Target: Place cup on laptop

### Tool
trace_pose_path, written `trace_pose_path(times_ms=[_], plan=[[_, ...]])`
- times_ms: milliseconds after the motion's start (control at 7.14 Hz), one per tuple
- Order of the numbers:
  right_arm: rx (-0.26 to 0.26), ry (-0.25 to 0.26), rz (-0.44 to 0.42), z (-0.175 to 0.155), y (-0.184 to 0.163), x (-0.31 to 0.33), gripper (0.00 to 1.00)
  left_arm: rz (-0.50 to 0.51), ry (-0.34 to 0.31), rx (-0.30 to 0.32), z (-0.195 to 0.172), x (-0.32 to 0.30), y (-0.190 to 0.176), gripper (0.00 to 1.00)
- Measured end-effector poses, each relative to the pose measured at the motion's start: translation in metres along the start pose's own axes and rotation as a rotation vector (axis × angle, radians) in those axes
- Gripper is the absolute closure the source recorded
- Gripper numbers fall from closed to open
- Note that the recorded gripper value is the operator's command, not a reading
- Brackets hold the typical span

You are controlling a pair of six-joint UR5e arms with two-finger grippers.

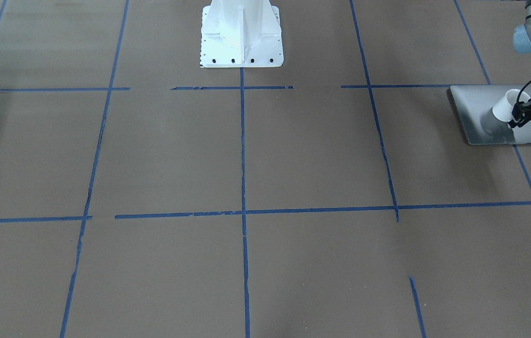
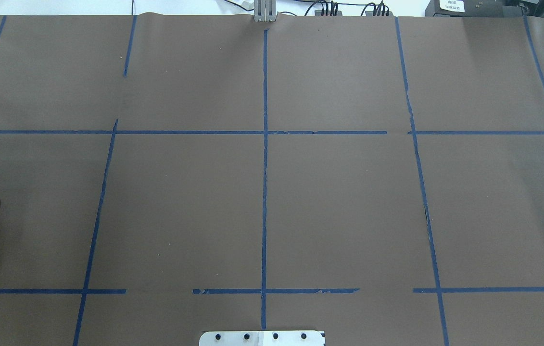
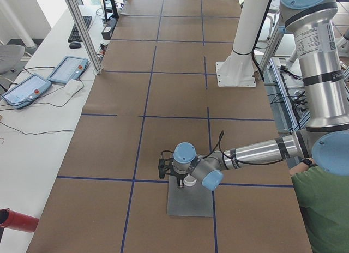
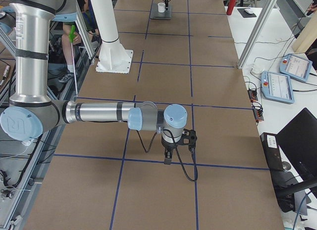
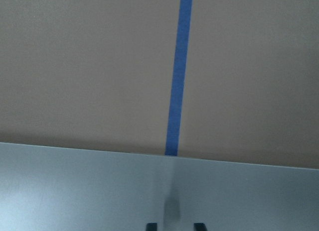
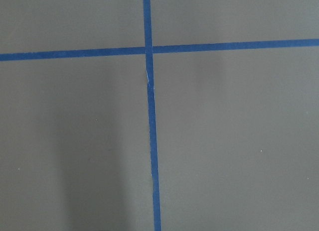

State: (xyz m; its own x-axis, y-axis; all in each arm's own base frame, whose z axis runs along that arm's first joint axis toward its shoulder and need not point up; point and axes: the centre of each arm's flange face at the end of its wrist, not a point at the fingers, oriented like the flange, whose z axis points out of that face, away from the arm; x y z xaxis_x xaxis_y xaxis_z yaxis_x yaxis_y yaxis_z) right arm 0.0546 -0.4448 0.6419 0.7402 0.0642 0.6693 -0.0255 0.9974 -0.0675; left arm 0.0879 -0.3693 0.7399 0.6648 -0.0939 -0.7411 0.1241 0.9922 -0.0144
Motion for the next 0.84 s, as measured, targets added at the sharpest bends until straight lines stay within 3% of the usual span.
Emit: trace_pose_path(times_ms=[420,840], plan=[[0.0,0.0,0.0,0.0,0.0,0.0,0.0,0.025,0.004,-0.01,0.001,0.001,-0.003,0.0],[0.0,0.0,0.0,0.0,0.0,0.0,0.0,0.136,-0.011,-0.076,-0.001,0.0,-0.025,0.0]])
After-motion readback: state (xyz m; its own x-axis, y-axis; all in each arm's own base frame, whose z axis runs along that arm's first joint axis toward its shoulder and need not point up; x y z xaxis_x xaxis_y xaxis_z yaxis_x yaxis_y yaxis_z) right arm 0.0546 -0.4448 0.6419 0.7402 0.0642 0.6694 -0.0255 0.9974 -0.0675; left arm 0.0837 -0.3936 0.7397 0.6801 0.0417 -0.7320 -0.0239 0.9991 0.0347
